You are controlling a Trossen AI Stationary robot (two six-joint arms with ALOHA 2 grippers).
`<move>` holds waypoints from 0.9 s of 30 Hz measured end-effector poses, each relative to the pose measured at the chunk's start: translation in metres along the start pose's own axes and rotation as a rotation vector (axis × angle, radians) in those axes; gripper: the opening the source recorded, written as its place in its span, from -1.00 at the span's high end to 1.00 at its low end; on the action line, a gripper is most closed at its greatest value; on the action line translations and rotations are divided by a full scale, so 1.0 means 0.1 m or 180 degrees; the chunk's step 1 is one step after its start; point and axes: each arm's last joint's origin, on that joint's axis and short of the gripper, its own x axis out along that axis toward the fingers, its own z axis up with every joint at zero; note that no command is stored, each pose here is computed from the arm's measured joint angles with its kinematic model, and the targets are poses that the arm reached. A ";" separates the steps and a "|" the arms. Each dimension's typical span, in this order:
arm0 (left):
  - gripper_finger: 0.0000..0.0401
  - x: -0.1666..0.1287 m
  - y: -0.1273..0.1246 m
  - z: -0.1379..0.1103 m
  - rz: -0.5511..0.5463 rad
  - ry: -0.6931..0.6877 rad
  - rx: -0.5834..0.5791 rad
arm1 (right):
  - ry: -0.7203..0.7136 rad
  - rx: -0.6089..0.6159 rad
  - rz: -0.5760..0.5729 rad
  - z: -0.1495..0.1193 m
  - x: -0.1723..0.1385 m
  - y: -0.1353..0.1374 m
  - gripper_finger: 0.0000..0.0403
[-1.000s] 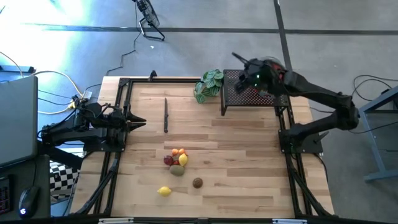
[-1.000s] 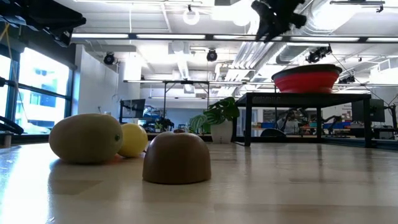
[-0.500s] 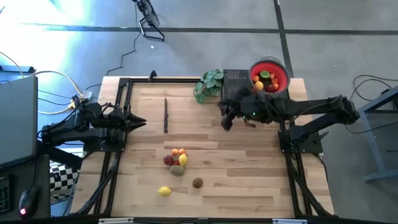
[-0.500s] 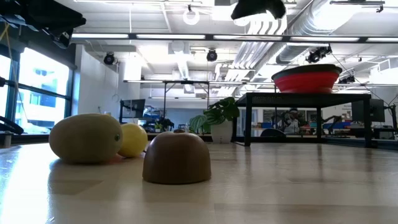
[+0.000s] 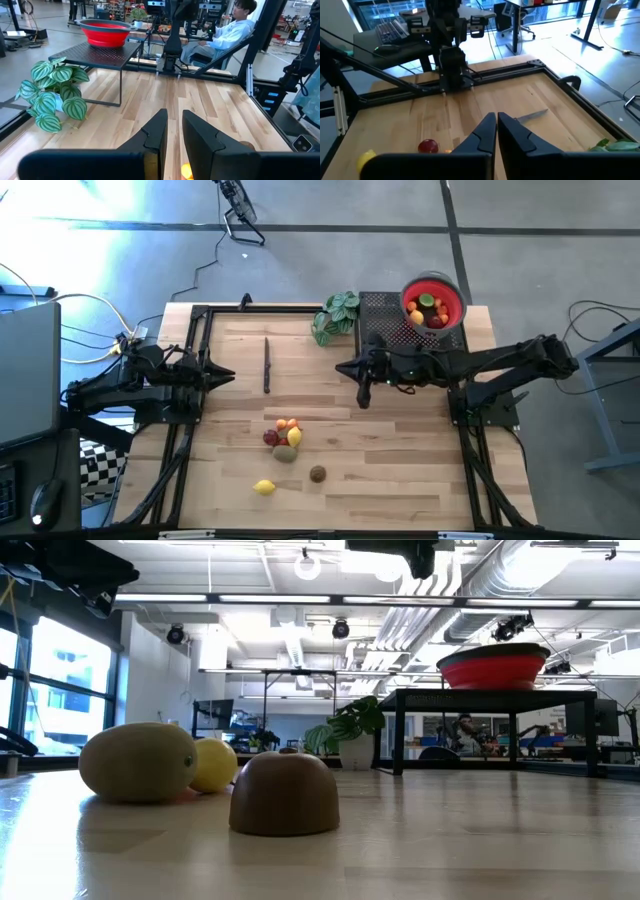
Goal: Pick & Place Fruit
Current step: Put the black knife on the shelf
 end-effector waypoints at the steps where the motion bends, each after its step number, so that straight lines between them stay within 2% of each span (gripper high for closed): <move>1: 0.73 0.00 0.00 0.00 0.0001 0.0000 -0.0001 | -0.0009 0.0003 0.0003 0.00 0.00 0.00 0.96; 27: 0.73 0.00 0.00 0.00 0.0005 -0.0001 -0.0002 | -0.0046 0.0012 0.0009 0.00 0.00 0.00 0.96</move>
